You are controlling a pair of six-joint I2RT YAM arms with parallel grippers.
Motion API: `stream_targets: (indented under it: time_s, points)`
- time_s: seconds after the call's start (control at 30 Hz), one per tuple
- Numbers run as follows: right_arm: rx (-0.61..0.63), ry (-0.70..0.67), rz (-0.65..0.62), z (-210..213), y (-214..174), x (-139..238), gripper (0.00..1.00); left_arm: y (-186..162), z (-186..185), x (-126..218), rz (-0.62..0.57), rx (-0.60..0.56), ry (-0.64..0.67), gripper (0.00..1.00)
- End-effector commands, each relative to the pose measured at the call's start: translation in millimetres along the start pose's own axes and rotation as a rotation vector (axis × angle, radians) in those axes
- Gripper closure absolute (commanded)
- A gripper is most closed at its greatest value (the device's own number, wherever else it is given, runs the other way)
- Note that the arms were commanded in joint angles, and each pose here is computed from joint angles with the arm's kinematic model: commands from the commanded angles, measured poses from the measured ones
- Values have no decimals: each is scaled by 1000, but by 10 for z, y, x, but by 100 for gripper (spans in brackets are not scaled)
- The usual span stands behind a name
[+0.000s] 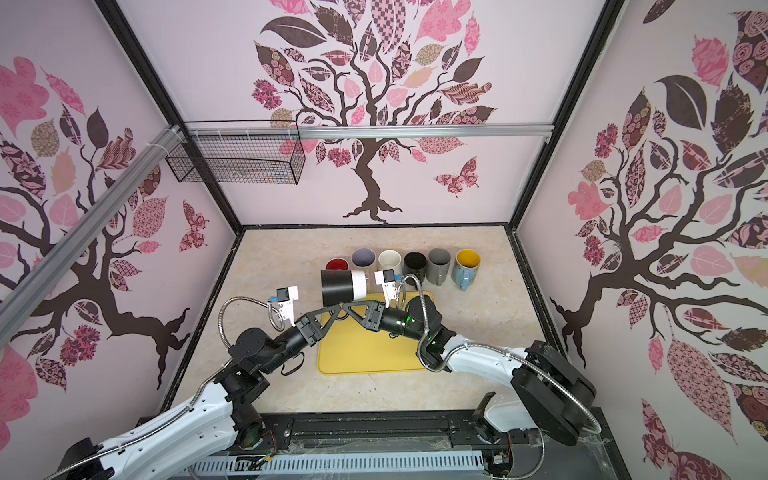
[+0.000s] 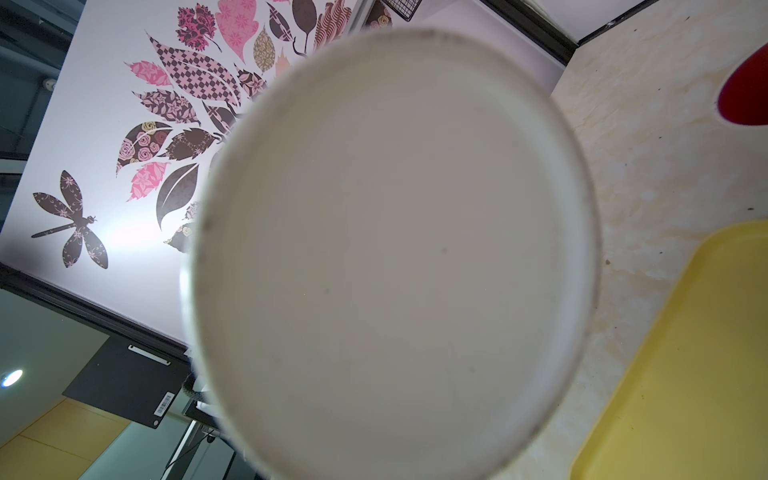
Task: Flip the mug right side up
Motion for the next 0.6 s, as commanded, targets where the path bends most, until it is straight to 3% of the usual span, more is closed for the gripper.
stream_targets:
  time_s: [0.0, 0.07, 0.17, 0.33, 0.57]
  points:
    - [75, 184, 68, 485, -75, -69, 93, 243, -70, -18, -92, -48, 5, 100]
    - [89, 151, 66, 472, -67, -71, 66, 256, -72, -1, -90, -70, 20, 100]
    - [116, 83, 54, 425, -56, -39, 46, 317, -73, 48, -96, -120, 67, 100]
    - [160, -13, 15, 323, -71, 129, 40, 481, -37, 157, -111, -205, 192, 100]
    - [167, -272, -30, -52, -100, 409, 37, 728, 265, 248, 51, -394, 603, 100]
Point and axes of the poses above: each gripper's point midway between its finger pads, its own x axis back along the fingers, its own z axis along the line the jaws close on, y = z × x, the point moved 4 cm from there along x, back along the fingers, and after that the axes turned 12 degrees about -x, right-handed, at the moved point
